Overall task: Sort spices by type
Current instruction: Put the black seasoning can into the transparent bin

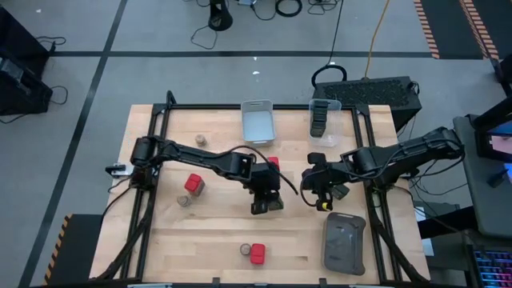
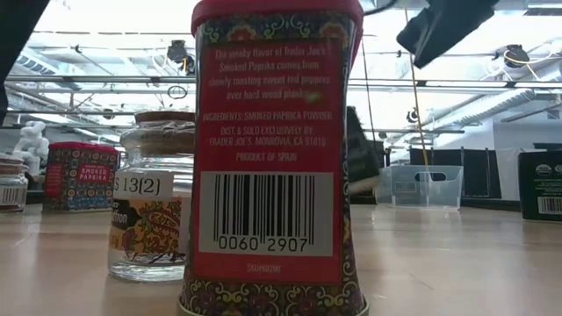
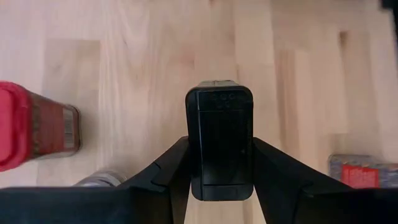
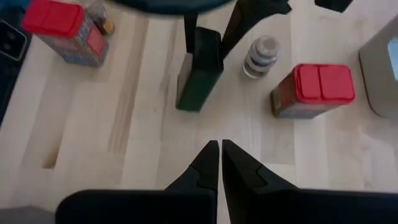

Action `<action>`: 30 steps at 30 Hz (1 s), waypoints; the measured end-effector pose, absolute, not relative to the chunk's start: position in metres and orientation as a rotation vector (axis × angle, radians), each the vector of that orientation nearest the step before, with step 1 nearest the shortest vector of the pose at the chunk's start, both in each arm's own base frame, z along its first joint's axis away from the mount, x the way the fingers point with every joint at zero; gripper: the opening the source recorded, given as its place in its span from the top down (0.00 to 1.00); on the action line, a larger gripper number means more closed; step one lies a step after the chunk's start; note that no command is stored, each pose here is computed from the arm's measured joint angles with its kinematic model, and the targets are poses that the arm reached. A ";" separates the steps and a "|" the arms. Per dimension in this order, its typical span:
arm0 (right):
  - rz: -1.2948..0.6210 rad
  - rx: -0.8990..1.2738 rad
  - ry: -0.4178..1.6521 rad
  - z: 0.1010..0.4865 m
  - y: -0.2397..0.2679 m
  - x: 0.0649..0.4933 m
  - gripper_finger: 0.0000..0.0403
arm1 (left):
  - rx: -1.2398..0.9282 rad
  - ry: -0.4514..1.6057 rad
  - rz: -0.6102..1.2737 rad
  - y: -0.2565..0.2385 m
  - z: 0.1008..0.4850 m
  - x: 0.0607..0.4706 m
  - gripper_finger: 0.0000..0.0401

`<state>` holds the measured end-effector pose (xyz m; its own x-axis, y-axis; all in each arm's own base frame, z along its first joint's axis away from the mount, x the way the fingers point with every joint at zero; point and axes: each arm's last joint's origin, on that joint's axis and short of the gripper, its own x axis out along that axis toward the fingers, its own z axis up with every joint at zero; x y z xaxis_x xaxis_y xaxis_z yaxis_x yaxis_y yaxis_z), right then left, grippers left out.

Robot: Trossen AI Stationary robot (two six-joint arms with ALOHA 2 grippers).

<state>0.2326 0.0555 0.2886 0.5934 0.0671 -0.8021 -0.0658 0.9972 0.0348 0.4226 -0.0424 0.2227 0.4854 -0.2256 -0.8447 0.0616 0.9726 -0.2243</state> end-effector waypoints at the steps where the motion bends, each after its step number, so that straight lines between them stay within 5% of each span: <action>1: 0.077 0.001 0.937 0.287 0.055 0.232 1.00 | -0.165 1.069 -0.178 -0.042 0.220 0.424 0.63; 21: 0.092 -0.013 0.887 0.265 0.056 0.236 1.00 | -0.129 1.123 -0.190 -0.043 0.208 0.432 0.62; 30: 0.092 -0.013 0.886 0.265 0.056 0.236 1.00 | -0.088 1.114 -0.211 -0.043 0.208 0.433 0.46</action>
<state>0.2363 0.0559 0.2648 0.6285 0.0752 -0.7741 -0.0861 0.9959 0.0268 0.4326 -0.0432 0.2079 0.4233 -0.2121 -0.8808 0.1243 0.9766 -0.1754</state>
